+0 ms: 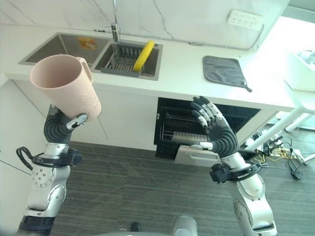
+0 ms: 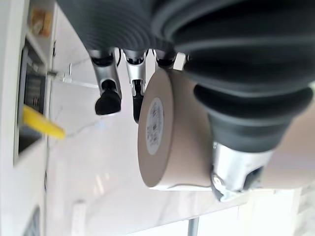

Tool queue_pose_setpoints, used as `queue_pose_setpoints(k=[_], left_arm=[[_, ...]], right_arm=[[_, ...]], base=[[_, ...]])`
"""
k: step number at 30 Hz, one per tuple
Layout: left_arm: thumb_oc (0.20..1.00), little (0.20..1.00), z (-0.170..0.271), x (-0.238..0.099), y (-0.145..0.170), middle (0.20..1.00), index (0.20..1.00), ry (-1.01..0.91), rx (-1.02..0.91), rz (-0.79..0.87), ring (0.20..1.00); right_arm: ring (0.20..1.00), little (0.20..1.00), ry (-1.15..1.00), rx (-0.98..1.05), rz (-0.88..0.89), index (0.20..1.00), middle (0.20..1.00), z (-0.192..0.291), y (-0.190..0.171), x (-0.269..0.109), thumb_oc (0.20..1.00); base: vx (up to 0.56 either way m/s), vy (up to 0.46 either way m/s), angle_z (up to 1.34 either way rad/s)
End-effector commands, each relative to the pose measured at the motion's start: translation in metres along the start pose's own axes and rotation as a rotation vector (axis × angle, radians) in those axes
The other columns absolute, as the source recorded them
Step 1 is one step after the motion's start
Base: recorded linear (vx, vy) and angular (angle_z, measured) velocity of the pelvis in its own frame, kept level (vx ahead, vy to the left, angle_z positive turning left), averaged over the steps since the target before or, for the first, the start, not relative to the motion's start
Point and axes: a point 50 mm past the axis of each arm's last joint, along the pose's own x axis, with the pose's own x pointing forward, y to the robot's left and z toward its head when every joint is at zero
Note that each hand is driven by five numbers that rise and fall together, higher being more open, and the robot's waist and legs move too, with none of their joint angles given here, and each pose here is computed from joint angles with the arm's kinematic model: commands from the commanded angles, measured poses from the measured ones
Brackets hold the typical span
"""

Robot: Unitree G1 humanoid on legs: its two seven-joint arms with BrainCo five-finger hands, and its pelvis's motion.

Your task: Place the dishes in the dishwasher.

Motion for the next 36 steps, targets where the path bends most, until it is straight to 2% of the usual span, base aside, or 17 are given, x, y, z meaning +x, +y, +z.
queue_pose_setpoints(k=[1, 9, 16, 18, 22, 30, 36], left_arm=[[0.200, 0.200, 0.022, 0.009, -0.004, 0.200, 0.200, -0.116, 0.072, -0.032, 0.200], [0.200, 0.200, 0.026, 0.007, -0.009, 0.200, 0.200, -0.126, 0.144, -0.048, 0.200], [0.200, 0.200, 0.023, 0.000, -0.010, 0.200, 0.200, -0.095, 0.071, -0.021, 0.200], [0.200, 0.200, 0.023, -0.004, -0.008, 0.200, 0.200, -0.096, 0.050, -0.017, 0.200], [0.200, 0.200, 0.018, 0.002, -0.009, 0.200, 0.200, -0.107, 0.088, -0.016, 0.200], [0.200, 0.200, 0.025, 0.009, -0.013, 0.200, 0.200, -0.132, 0.108, -0.077, 0.200], [0.200, 0.200, 0.027, 0.007, -0.019, 0.200, 0.200, -0.134, 0.140, -0.122, 0.200]], right_arm=[[1.000, 1.000, -0.090, -0.013, -0.035, 1.000, 1.000, 0.014, -0.011, 0.009, 1.000], [1.000, 1.000, -0.089, 0.047, -0.016, 1.000, 1.000, 0.013, -0.001, 0.011, 1.000], [1.000, 1.000, -0.039, 0.016, -0.009, 1.000, 1.000, 0.015, -0.011, 0.021, 1.000], [1.000, 1.000, -0.037, -0.015, -0.044, 1.000, 1.000, 0.018, -0.018, 0.023, 1.000], [1.000, 1.000, -0.078, 0.001, -0.057, 1.000, 1.000, 0.013, -0.010, 0.030, 1.000], [1.000, 1.000, -0.070, 0.000, -0.122, 1.000, 1.000, 0.013, -0.015, 0.022, 1.000], [1.000, 1.000, -0.062, 0.042, -0.078, 1.000, 1.000, 0.011, -0.008, 0.016, 1.000]], base=[[0.25, -0.196, 0.66], [0.17, -0.406, 0.17], [0.07, -0.452, -0.35], [0.05, -0.037, -0.51], [0.05, 0.098, -0.48], [0.07, 0.179, -0.15], [-0.04, 0.058, -0.26]])
